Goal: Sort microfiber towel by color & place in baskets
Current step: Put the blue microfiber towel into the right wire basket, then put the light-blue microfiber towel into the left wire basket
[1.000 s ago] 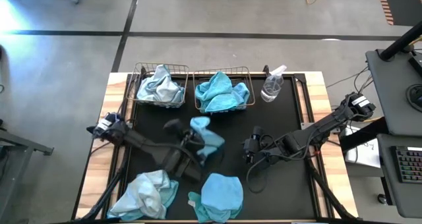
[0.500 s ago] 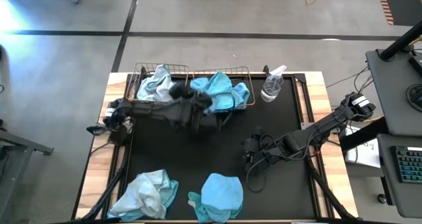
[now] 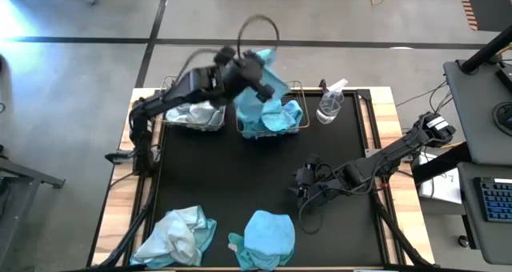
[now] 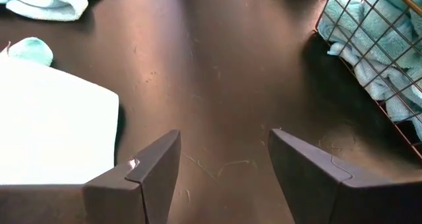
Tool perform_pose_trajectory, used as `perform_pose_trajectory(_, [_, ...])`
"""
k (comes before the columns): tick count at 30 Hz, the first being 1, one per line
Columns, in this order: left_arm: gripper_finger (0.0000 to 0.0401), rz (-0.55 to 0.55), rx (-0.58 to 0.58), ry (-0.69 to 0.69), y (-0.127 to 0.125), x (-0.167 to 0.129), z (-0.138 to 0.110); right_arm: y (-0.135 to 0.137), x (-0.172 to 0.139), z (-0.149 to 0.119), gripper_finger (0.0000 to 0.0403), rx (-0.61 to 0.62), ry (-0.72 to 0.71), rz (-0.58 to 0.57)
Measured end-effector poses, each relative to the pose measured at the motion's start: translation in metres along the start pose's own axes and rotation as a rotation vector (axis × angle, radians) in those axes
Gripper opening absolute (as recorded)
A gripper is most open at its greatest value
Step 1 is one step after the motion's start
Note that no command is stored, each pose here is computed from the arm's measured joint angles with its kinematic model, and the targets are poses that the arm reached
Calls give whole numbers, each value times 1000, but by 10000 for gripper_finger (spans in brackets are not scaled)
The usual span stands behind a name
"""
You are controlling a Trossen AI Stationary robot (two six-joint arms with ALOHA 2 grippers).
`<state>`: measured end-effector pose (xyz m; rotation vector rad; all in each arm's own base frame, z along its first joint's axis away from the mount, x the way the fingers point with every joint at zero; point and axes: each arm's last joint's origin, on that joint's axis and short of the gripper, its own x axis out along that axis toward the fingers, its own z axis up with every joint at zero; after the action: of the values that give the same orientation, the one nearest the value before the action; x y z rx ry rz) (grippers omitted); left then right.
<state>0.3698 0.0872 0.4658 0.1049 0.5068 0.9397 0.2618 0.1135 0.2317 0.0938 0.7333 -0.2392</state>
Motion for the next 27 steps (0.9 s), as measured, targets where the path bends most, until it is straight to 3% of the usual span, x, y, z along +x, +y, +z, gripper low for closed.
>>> perform_pose_trajectory(4, [0,-170,-42,-50,9,15,8,0,0,0,224,0,-1,0])
perform_pose_trajectory(12, [6,-144,-8,8,14,38,-4,-1,2,-4,224,-5,8,-4])
perform_pose_trajectory(23, [99,-139,98,159,7,56,-32,-5,7,-16,224,33,40,-23])
perform_pose_trajectory(27, [131,-231,116,241,4,54,-41,-7,10,-23,224,46,58,-34])
